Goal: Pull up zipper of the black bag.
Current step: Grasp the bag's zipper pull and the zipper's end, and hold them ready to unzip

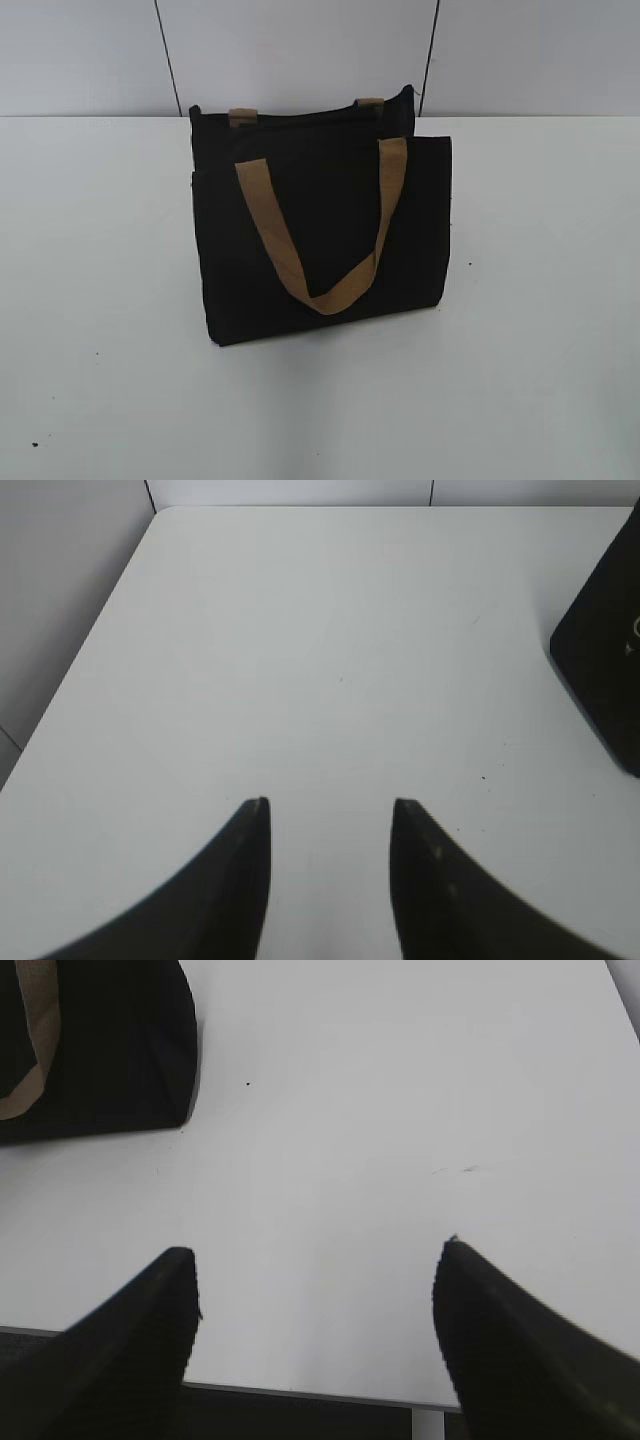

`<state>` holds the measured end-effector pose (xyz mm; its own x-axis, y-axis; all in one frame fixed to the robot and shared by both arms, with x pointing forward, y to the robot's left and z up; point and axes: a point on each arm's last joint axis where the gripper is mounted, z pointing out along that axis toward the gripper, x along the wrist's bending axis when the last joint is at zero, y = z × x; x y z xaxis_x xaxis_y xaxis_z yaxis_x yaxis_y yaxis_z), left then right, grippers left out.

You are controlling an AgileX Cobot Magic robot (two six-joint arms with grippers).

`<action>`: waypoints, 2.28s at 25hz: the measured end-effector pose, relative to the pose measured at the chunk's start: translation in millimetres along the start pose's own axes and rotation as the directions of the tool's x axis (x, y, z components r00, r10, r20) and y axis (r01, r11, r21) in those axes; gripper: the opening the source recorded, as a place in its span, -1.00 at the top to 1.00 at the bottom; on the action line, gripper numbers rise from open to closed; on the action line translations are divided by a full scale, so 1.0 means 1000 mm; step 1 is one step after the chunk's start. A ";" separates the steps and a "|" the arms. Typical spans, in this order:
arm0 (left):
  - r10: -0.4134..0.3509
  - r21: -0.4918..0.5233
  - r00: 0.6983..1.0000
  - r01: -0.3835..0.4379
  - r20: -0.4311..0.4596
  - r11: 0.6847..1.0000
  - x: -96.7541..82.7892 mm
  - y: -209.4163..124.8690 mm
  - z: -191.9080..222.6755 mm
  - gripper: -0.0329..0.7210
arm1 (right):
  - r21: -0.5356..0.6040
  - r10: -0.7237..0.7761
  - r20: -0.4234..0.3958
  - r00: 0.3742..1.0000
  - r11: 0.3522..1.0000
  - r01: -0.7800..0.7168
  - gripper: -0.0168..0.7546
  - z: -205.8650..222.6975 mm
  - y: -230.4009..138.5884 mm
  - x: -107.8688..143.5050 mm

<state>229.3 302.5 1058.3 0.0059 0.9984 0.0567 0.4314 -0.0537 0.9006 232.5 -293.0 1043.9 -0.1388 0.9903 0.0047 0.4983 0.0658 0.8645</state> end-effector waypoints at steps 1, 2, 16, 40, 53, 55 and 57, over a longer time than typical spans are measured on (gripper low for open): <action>0.000 0.000 1.000 0.000 0.000 1.000 0.000 0.000 0.000 0.09 | 0.000 0.000 0.000 1.000 1.000 0.000 -0.49 0.000 0.000 0.000; 0.000 0.000 1.000 0.000 0.000 1.000 0.000 0.000 0.000 0.09 | 0.000 0.000 0.000 1.000 1.000 0.000 -0.49 0.000 0.000 0.000; 0.003 -0.082 1.000 -0.003 -0.006 0.997 0.003 0.054 0.008 0.09 | 0.000 0.000 0.000 1.000 1.000 0.000 -0.49 0.000 0.000 0.000; 0.020 -0.385 0.987 0.042 0.158 0.922 -0.039 0.066 0.210 0.09 | 0.000 0.000 0.000 1.000 1.000 0.000 -0.49 0.000 0.000 0.000; 0.156 -0.206 0.836 -0.052 0.526 0.977 -0.095 -0.007 0.282 0.05 | 0.000 0.000 0.000 1.000 1.000 0.000 -0.49 0.000 0.000 0.000; 0.175 -0.174 0.799 -0.090 0.575 0.981 -0.101 -0.017 0.285 0.03 | 0.000 0.000 0.000 1.000 1.000 0.000 -0.49 0.000 0.000 0.000; 0.204 -0.160 0.763 -0.133 0.613 0.978 -0.106 -0.023 0.289 0.02 | 0.000 0.000 0.000 1.000 1.000 0.000 -0.49 0.000 0.000 0.000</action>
<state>479.7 203.9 907.0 0.6455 0.7629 -0.0367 0.2764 -0.1885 0.9424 232.5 -293.0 1043.9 -0.1388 0.9903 0.0047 0.4983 0.0658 0.8645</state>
